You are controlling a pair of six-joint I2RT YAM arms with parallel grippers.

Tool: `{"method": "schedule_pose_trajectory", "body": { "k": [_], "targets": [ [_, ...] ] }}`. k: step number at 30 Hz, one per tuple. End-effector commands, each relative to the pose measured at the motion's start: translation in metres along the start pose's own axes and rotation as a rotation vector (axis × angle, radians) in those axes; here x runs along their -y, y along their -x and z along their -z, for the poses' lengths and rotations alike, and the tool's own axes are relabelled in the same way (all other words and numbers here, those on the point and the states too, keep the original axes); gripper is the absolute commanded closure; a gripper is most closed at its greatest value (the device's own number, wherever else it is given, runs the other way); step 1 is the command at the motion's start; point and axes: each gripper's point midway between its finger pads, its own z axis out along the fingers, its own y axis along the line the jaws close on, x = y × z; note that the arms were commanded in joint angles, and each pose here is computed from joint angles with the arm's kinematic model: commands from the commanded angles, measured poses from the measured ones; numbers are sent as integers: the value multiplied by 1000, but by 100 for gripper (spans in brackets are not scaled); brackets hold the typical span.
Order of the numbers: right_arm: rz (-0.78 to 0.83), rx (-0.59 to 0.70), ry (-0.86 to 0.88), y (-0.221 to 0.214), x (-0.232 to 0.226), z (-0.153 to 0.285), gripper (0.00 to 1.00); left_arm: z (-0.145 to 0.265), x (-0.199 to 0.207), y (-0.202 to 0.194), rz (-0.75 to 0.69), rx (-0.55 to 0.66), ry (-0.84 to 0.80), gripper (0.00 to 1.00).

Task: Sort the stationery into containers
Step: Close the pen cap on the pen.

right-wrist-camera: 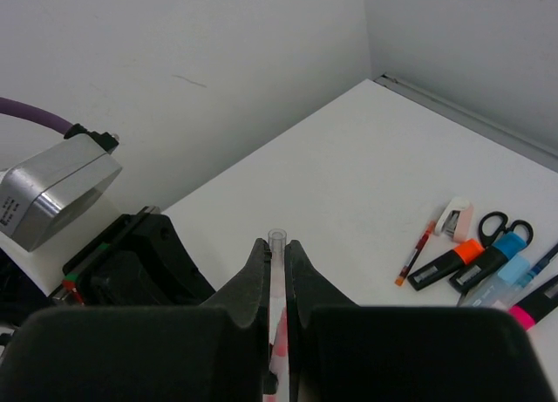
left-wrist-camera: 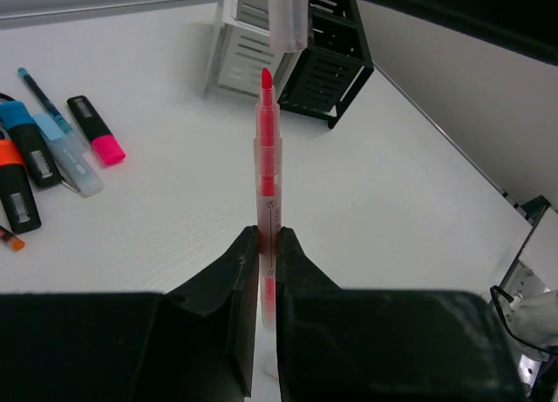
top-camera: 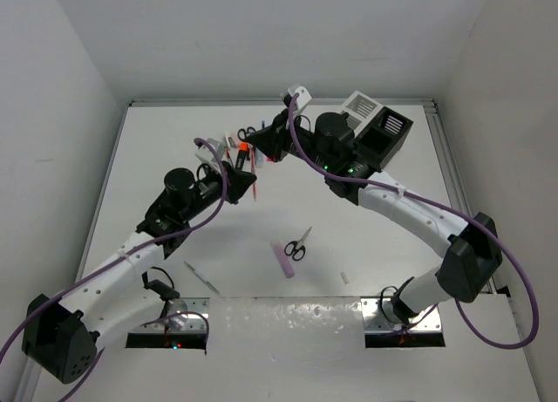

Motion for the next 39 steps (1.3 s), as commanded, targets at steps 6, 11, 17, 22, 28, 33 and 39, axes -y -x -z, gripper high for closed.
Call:
{"method": "schedule_pose_trajectory", "body": {
  "k": [6, 11, 17, 22, 28, 33, 39],
  "targets": [
    [5, 78, 5, 26, -4, 4, 100, -3, 5, 32, -36, 78, 2, 100],
    [1, 86, -11, 23, 1, 2, 100, -3, 8, 31, -34, 75, -11, 100],
    [-13, 89, -19, 19, 4, -1, 100, -4, 7, 33, -33, 81, -9, 100],
    [-19, 83, -25, 15, 6, -1, 100, -3, 7, 32, -43, 87, -10, 100],
    [-23, 83, -38, 9, 9, -2, 100, -3, 8, 37, -45, 99, -9, 100],
    [-26, 72, -41, 3, 9, -4, 100, -3, 8, 37, -56, 99, -10, 100],
    [-35, 63, -37, -5, 7, -6, 100, -4, 8, 37, -56, 100, -11, 100]
  ]
}}
